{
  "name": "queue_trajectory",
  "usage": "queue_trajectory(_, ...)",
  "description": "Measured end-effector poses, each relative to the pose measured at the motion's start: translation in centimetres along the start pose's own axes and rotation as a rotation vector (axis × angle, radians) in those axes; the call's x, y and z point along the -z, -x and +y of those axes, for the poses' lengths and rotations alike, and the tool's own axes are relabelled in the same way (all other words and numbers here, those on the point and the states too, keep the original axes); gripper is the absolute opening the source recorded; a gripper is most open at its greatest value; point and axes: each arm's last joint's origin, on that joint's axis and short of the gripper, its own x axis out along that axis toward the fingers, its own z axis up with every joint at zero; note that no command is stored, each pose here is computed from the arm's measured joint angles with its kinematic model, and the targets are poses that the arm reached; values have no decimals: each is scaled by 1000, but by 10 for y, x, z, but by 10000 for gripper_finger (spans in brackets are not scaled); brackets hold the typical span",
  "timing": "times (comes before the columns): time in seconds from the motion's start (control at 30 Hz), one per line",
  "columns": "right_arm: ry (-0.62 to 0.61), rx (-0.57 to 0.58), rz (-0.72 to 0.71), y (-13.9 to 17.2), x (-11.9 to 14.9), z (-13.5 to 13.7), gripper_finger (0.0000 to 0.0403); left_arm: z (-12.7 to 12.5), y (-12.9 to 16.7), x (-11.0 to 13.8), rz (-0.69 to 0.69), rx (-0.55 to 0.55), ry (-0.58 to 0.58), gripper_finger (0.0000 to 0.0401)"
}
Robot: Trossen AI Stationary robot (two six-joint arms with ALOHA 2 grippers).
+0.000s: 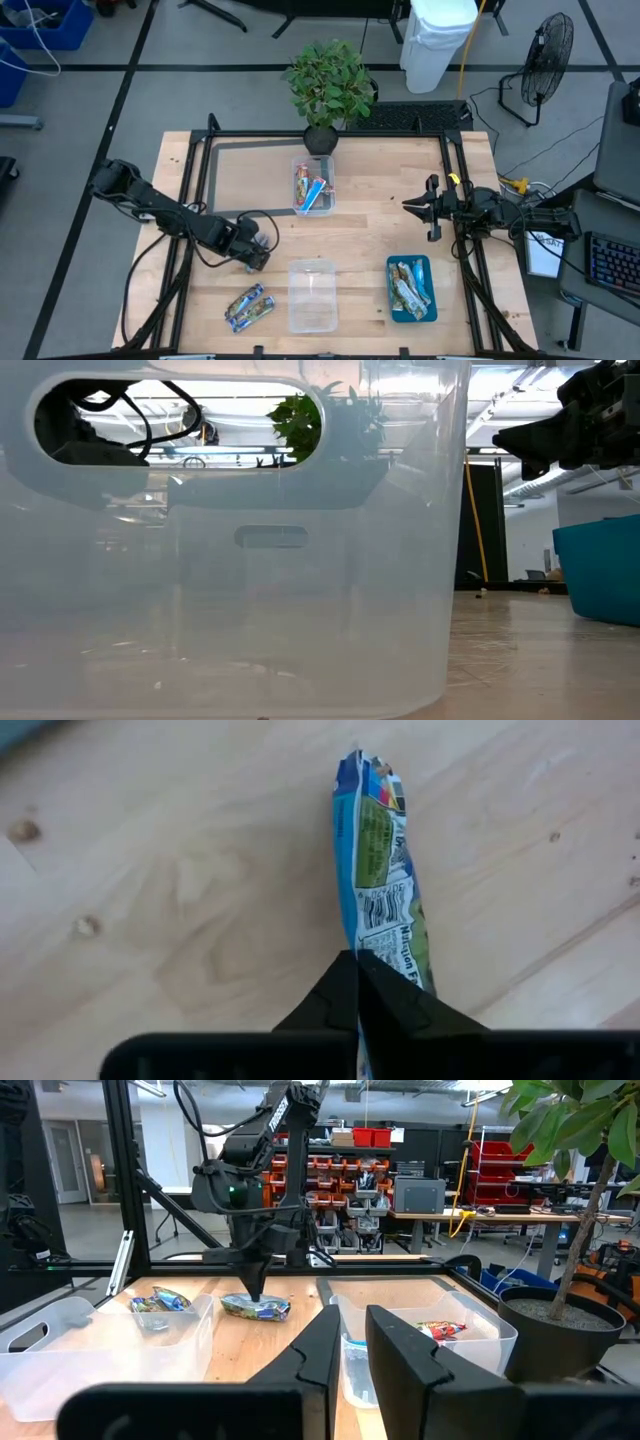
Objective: Pick and place Granola Bars by type
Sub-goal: Put the blue granola bar into the bottom transparent bin
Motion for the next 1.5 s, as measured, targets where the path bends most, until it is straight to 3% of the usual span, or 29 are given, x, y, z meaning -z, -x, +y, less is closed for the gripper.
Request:
queue_trajectory(0.37, 0, 0, 0, 0, 0, 0, 43, -7, 8, -4, -69, 5, -71, 3)
queue_trajectory(0.6, 0, 0, 0, 0, 0, 0, 44, -31, 40, -15, -164, 55, -156, 2)
queue_trajectory(0.87, 0, 0, 0, 0, 0, 0, 45, -63, 88, -23, -327, 159, -368, 1)
queue_trajectory(1.03, 0, 1, 0, 0, 0, 0, 43, -73, 111, -25, -562, 87, -576, 1)
queue_trajectory(1.13, 0, 0, 0, 0, 0, 0, 45, -68, 116, -25, -681, 5, -632, 1)
queue_trajectory(1.3, 0, 0, 0, 0, 0, 0, 44, -39, 113, -27, -757, -36, -563, 1)
queue_trajectory(1.5, 0, 0, 0, 0, 0, 0, 45, 0, 98, -32, -833, 98, -480, 1)
